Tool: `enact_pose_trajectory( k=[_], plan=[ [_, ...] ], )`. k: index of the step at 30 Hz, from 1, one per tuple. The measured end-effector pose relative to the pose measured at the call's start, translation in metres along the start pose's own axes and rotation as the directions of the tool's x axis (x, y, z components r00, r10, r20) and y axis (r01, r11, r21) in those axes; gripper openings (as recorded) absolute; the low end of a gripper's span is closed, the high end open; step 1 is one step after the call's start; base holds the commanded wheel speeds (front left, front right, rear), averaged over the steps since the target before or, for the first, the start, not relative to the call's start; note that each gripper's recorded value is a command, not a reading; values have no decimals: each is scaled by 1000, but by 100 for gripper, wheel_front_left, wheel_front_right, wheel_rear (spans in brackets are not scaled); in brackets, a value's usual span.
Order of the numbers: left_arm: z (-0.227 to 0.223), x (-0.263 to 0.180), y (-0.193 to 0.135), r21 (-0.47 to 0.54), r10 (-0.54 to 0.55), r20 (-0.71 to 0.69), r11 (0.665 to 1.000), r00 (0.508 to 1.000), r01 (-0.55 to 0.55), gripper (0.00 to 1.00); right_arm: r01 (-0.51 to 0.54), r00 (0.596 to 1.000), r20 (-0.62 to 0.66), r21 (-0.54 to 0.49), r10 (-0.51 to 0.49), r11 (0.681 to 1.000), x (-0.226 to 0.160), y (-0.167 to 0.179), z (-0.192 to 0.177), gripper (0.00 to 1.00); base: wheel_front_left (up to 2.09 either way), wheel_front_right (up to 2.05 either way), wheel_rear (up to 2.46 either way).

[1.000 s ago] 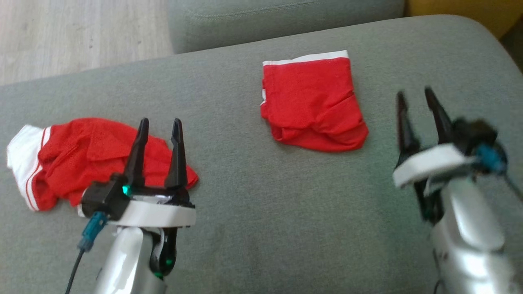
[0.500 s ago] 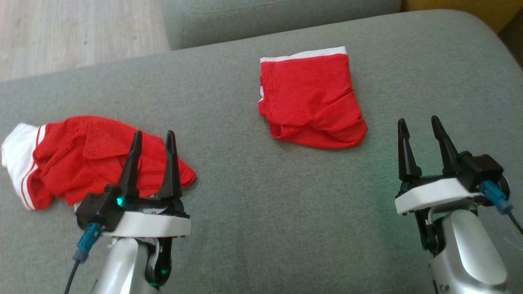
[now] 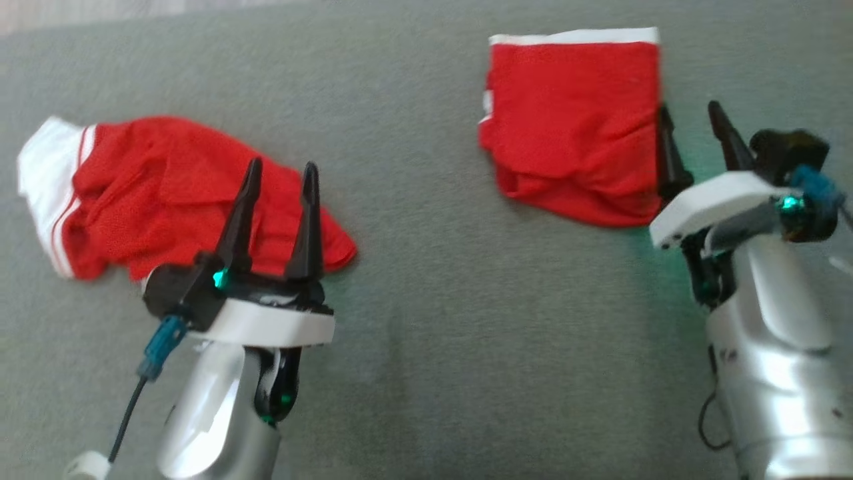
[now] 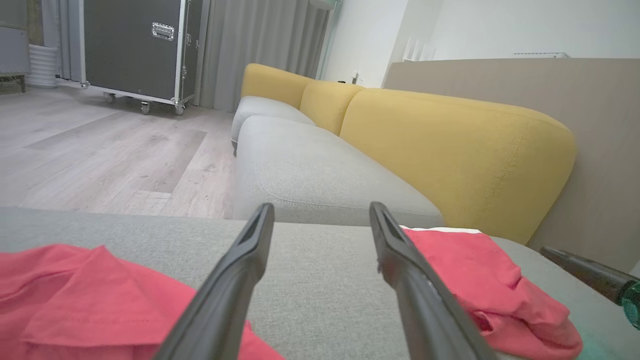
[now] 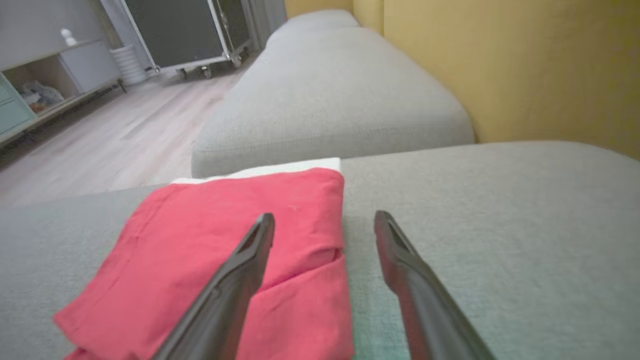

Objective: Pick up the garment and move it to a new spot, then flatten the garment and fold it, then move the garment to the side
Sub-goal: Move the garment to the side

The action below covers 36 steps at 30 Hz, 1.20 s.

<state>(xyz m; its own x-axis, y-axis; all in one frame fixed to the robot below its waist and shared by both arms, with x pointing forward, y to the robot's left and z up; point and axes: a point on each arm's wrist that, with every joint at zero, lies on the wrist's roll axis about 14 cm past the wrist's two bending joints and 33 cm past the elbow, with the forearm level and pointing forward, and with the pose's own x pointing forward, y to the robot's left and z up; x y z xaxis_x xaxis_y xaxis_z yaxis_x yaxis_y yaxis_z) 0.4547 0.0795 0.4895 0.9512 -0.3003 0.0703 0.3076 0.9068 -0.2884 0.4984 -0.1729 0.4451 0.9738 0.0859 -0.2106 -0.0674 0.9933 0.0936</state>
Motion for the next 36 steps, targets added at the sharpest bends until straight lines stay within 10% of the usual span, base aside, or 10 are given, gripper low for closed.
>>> enact_pose_trajectory(
  k=[10, 22, 24, 36],
  plan=[
    [-12, -9, 29, 9, 74, -40, 997, 996, -74, 100, 10, 960, -279, 96, 18, 995, 43, 17, -63, 100, 0, 0, 0],
    [-15, -11, 33, 8, 85, -49, 996, 995, -85, 100, 22, 953, -302, -2, -22, 1000, 48, 5, -72, 100, 0, 0, 0],
    [-15, -10, 31, 7, 80, -49, 997, 996, -79, 100, 17, 953, -301, -16, -21, 1000, 48, 4, -71, 0, 0, 0, 0],
    [3, -2, 8, 1, 20, 1, 1000, 1000, -20, 100, -107, 969, -245, -324, 26, 940, 24, -9, -45, 0, 0, 0, 0]
  ],
)
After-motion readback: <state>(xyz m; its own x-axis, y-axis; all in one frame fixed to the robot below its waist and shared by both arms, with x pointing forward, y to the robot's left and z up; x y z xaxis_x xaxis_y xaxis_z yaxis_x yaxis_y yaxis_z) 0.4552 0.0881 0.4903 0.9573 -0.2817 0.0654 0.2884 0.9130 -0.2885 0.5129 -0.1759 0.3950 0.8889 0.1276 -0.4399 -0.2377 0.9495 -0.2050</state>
